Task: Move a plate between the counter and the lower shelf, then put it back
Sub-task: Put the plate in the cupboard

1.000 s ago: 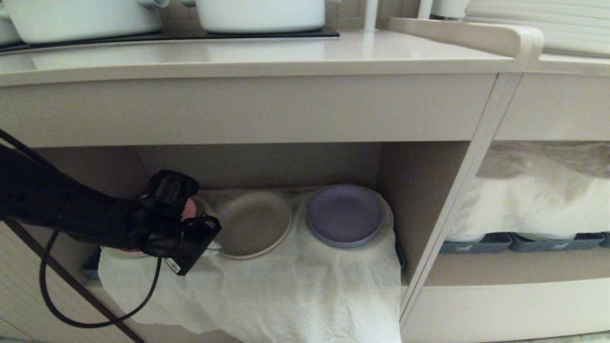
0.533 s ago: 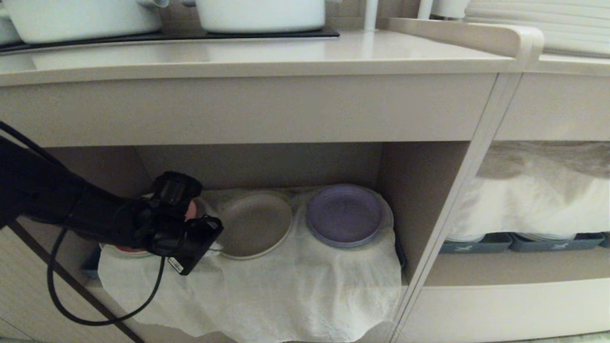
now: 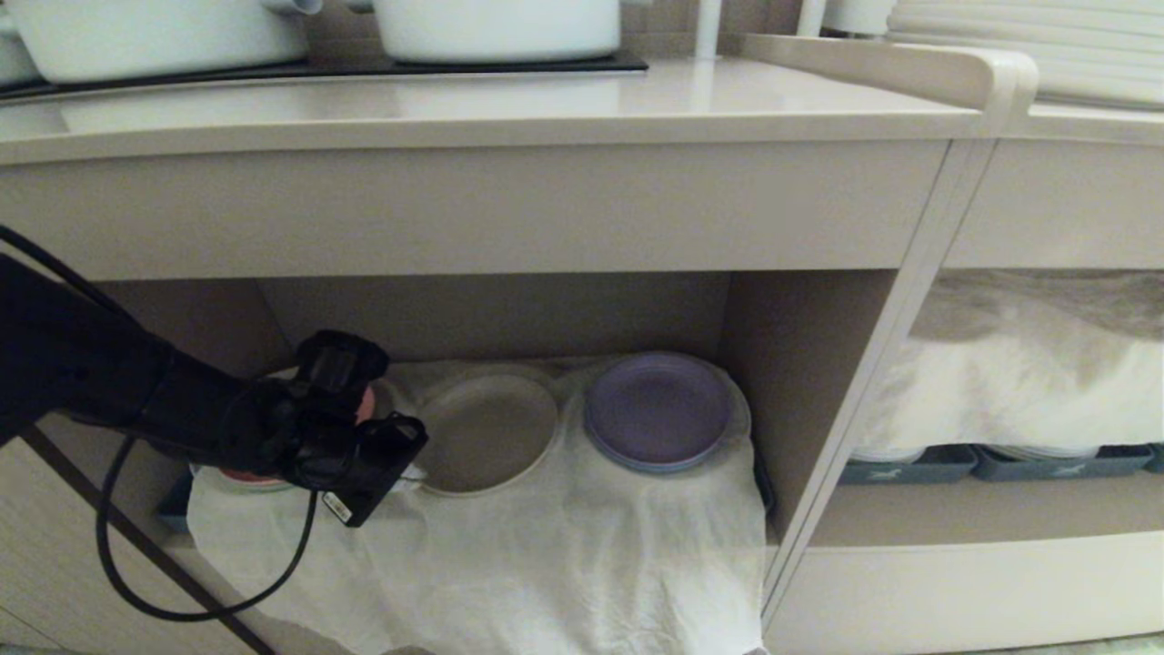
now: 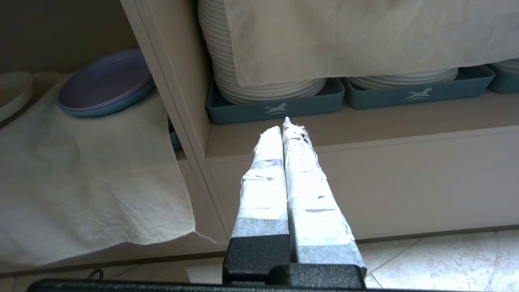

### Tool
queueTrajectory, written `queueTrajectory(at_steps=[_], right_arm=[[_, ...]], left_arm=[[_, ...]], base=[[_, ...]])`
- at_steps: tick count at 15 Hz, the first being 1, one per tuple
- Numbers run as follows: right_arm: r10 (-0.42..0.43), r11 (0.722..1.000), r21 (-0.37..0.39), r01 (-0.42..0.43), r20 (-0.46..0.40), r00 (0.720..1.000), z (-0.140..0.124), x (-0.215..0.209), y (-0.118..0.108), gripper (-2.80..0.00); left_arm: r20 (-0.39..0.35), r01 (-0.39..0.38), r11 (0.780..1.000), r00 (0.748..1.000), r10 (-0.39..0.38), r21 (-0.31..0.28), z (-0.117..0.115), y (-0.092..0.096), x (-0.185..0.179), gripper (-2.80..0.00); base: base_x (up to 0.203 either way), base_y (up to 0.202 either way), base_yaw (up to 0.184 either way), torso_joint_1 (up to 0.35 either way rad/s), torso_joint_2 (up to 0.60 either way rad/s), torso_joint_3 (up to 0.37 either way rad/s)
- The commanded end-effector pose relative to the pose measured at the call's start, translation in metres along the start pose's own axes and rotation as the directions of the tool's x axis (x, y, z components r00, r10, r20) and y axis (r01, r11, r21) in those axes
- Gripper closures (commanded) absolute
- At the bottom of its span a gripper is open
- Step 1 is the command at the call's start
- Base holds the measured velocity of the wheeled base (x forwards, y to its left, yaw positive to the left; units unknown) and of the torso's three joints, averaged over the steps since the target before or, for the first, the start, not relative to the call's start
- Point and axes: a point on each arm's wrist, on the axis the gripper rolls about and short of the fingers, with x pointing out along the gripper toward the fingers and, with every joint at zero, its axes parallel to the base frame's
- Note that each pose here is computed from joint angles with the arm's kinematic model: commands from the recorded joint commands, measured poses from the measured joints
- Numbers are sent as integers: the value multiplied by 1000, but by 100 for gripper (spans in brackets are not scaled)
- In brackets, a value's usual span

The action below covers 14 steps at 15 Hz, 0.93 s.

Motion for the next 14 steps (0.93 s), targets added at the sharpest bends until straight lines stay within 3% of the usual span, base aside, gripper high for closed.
queueTrajectory(at_steps=[1, 14], right_arm=[[0, 1000, 0, 0, 1, 1000, 0, 0, 0, 0], [0, 1000, 0, 0, 1, 1000, 0, 0, 0, 0]], left_arm=[[-1, 0, 1000, 1000, 0, -6, 0, 0, 1, 0], [-2, -3, 1000, 1000, 3, -5, 0, 1, 1, 0]], base=[[0, 0, 0, 0, 0, 0], [0, 0, 0, 0, 0, 0]])
